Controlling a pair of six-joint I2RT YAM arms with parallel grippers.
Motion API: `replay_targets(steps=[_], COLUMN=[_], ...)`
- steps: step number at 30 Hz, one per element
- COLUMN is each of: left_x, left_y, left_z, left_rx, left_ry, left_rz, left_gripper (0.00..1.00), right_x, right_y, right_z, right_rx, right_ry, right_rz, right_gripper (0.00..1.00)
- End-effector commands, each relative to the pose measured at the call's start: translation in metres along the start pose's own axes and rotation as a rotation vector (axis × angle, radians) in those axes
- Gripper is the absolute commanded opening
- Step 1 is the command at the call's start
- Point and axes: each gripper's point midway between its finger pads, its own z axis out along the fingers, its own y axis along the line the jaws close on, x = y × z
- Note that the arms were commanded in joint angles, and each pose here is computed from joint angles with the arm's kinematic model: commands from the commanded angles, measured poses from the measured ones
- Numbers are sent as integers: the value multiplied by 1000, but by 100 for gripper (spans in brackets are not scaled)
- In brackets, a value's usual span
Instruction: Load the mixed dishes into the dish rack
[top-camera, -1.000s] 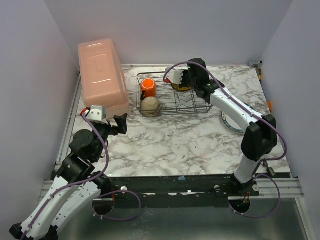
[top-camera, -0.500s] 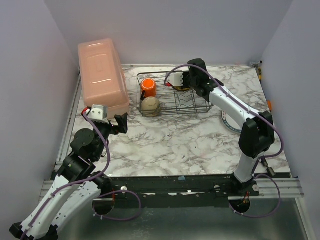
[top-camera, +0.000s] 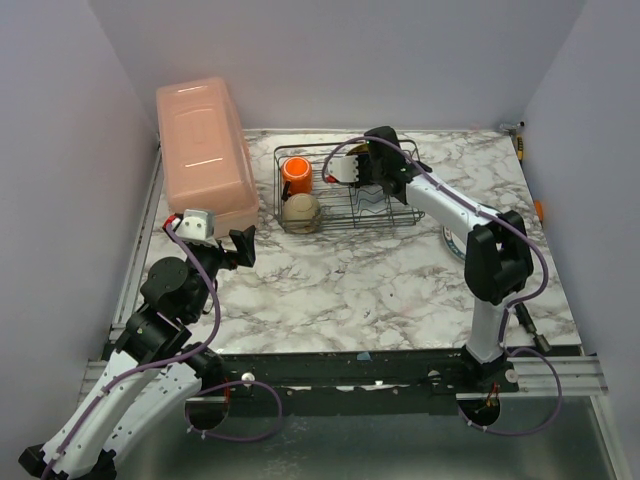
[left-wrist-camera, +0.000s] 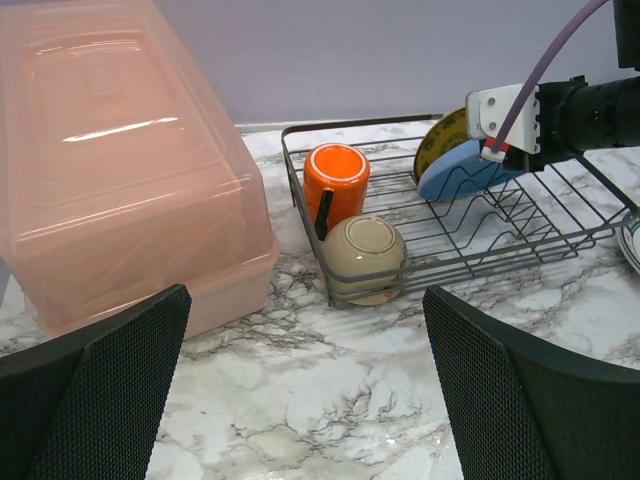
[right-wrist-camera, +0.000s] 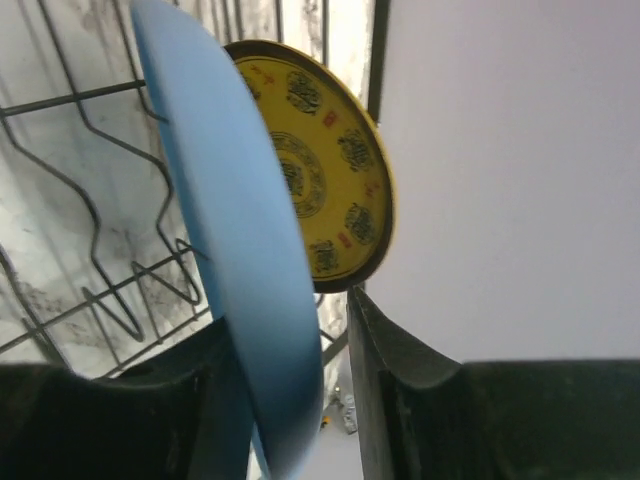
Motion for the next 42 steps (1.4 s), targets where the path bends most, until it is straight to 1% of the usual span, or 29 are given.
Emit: replay_targets(steps=[1, 3, 5, 6, 7, 8, 11, 17, 21, 25, 27, 29, 31, 36, 38, 40, 42], left_x=[2, 2, 2, 2, 2, 3, 3, 2, 3, 5, 5, 5, 5, 5, 5, 5, 5], left_y=[3, 3, 3, 3, 3, 3, 3, 3, 3, 3, 4, 4, 4, 2, 2, 3, 3], left_z=[2, 2, 2, 2, 2, 2, 2, 1, 1, 2, 2, 2, 1, 1, 1, 1, 1], left_rx=[-16, -16, -14, -14, -15, -15, -15, -15, -13, -18, -20, -20, -21, -14, -13, -14, -15], left_ry=[-6, -7, -5, -6, -5, -4, -2, -4, -3, 4, 3, 4, 3, 6, 7, 5, 6], left_rz=[16, 14, 16, 15, 15, 16, 16, 11, 10, 13, 12, 11, 10, 6, 6, 6, 5], left_gripper=[99, 99, 98, 99, 99, 99, 98, 99, 99, 99, 99, 99, 98, 98, 98, 98, 99], right_x=[-5, -1, 4, 5, 8, 9, 20, 30, 22, 31, 30, 30, 33, 44, 42, 34, 32], right_y=[-24, -32, -43, -46, -50, -54, -72, -82, -78, -76, -78, -71, -71, -71, -71, -70, -72], right_z=[-4, -4, -5, -6, -7, -9, -16, -23, -23, -22, -20, -19, -20, -20, -19, -21, -26], right_rx=[106, 154, 224, 240, 259, 281, 396, 484, 461, 472, 463, 418, 423, 430, 413, 377, 377], right_ry=[-33, -13, 9, 18, 27, 38, 87, 125, 69, 99, 56, 20, 2, 5, -8, -48, -58], right_rz=[74, 125, 176, 198, 222, 246, 347, 505, 573, 691, 774, 850, 908, 964, 960, 935, 940], right_gripper=[45, 53, 70, 81, 98, 100, 100, 100, 100, 100, 100, 100, 100, 100, 100, 100, 100])
